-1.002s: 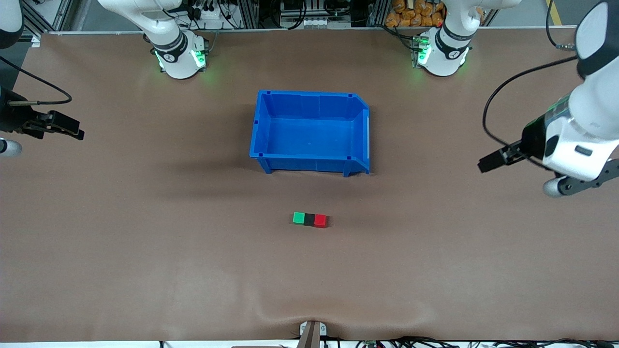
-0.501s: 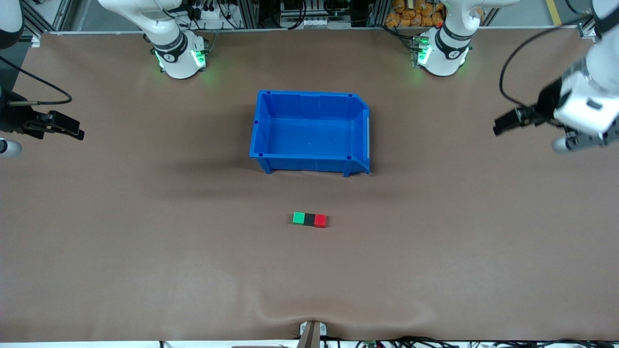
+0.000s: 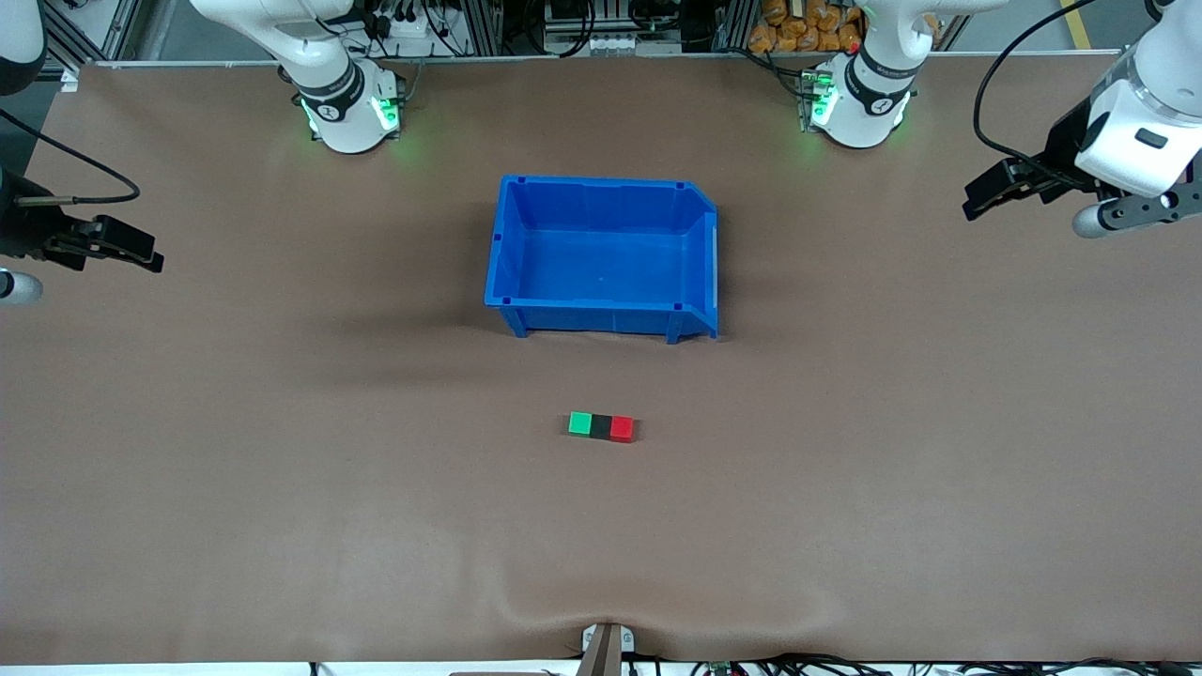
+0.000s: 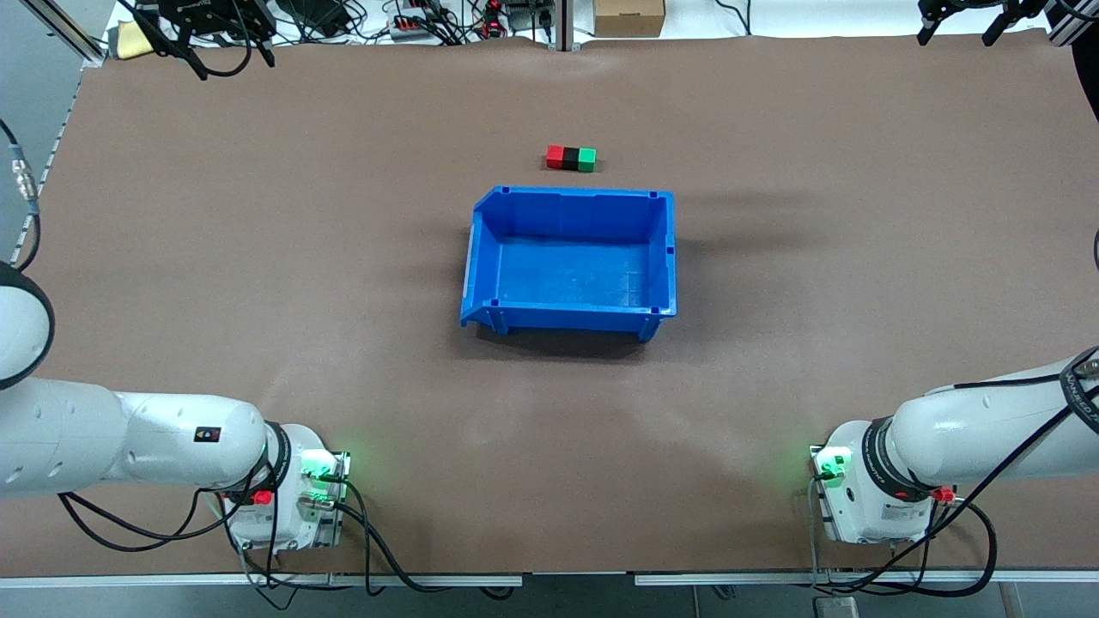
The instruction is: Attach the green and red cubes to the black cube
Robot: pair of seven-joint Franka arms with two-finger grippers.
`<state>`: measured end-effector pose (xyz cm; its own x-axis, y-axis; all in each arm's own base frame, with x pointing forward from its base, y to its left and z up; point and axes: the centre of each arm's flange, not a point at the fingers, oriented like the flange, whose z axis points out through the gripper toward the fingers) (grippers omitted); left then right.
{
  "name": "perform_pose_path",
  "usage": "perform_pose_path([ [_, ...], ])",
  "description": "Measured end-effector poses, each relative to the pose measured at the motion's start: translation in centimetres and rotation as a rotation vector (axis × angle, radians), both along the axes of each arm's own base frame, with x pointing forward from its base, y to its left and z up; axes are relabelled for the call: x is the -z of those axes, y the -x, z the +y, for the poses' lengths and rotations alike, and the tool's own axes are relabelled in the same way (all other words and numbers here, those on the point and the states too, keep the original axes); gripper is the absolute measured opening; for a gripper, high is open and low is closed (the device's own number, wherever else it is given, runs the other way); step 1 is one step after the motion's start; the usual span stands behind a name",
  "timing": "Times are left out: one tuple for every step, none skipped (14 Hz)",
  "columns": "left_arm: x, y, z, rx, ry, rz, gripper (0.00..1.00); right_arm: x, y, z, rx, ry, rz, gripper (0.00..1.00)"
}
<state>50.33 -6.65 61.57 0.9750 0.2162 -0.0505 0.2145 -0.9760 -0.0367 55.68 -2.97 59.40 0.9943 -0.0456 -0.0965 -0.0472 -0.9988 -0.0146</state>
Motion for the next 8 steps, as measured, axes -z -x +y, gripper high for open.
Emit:
perform_pose_path([
  [0.0,-0.1,0.1,-0.001,0.000,-0.001,1.00,0.0,0.0,0.0,0.000,0.000,0.000,1.00],
  [0.0,-0.1,0.1,0.007,0.001,-0.003,1.00,0.0,0.0,0.0,0.000,0.000,0.000,1.00],
  [0.0,-0.1,0.1,0.027,0.002,-0.005,1.00,0.0,0.0,0.0,0.000,0.000,0.000,1.00],
  [-0.1,-0.1,0.1,0.050,0.004,-0.007,1.00,0.0,0.0,0.0,0.000,0.000,0.000,1.00],
  [-0.1,-0.1,0.1,0.063,0.005,-0.007,1.00,0.0,0.0,0.0,0.000,0.000,0.000,1.00],
  [-0.1,-0.2,0.3,0.069,0.005,-0.007,1.00,0.0,0.0,0.0,0.000,0.000,0.000,1.00],
  [-0.1,-0.2,0.8,0.072,0.005,-0.006,1.00,0.0,0.0,0.0,0.000,0.000,-0.001,1.00],
  [-0.2,-0.3,1.6,0.070,0.006,-0.007,1.00,0.0,0.0,0.0,0.000,0.000,-0.001,1.00],
])
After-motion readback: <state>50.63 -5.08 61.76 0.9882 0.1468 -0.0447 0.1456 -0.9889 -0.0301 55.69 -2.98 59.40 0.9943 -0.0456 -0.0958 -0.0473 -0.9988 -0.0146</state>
